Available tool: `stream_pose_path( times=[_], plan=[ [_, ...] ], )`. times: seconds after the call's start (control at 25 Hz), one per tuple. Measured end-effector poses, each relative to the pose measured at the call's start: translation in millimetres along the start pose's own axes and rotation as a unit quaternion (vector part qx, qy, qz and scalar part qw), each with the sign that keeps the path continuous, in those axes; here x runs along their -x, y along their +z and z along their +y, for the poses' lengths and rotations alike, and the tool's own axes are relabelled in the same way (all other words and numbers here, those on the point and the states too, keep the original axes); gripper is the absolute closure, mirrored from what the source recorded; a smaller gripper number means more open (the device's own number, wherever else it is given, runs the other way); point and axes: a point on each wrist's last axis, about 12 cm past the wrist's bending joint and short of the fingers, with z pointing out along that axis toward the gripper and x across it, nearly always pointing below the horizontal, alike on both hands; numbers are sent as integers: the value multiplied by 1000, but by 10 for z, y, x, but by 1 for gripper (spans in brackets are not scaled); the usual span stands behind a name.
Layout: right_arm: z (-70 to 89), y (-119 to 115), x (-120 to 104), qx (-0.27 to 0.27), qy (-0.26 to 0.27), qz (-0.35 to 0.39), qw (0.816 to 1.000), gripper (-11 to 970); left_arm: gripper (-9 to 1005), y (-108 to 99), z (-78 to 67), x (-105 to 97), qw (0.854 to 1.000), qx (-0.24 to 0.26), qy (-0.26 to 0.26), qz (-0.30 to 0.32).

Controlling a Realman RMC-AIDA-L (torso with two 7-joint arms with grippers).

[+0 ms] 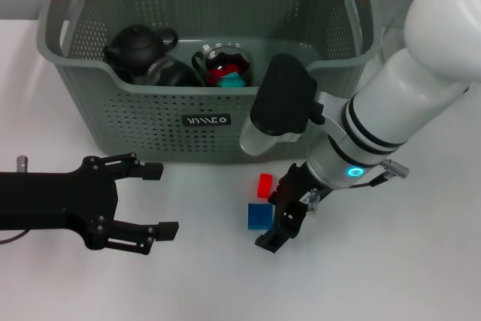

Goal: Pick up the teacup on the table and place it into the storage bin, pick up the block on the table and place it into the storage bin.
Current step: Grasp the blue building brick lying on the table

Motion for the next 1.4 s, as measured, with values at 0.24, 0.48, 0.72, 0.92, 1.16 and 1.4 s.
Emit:
stream_pose_path(
  times=[0.24, 0.48, 0.72, 0.92, 1.16, 1.4],
  plan=[
    [16, 25, 29, -4, -9, -6, 1000, 140, 33, 3, 3, 5, 1000, 0, 1, 0],
    [36, 57, 44, -6, -19, -9, 1000, 149, 34, 9, 0, 5, 1000, -1, 2, -1],
    [44, 76, 48, -11, -25, -9, 1000, 158, 34, 12, 1, 0, 1000, -1, 1, -1],
    [46, 83, 53, -12, -31, -8, 999, 166, 34, 28, 6, -14, 1000, -3, -4, -3],
    [47, 92, 57, -12, -31, -6, 999, 175, 33, 28, 9, -14, 1000, -3, -4, -3],
    [40, 91, 69, -15, -32, -9, 999, 440, 33, 29, 8, -15, 1000, -3, -5, -3]
  ],
)
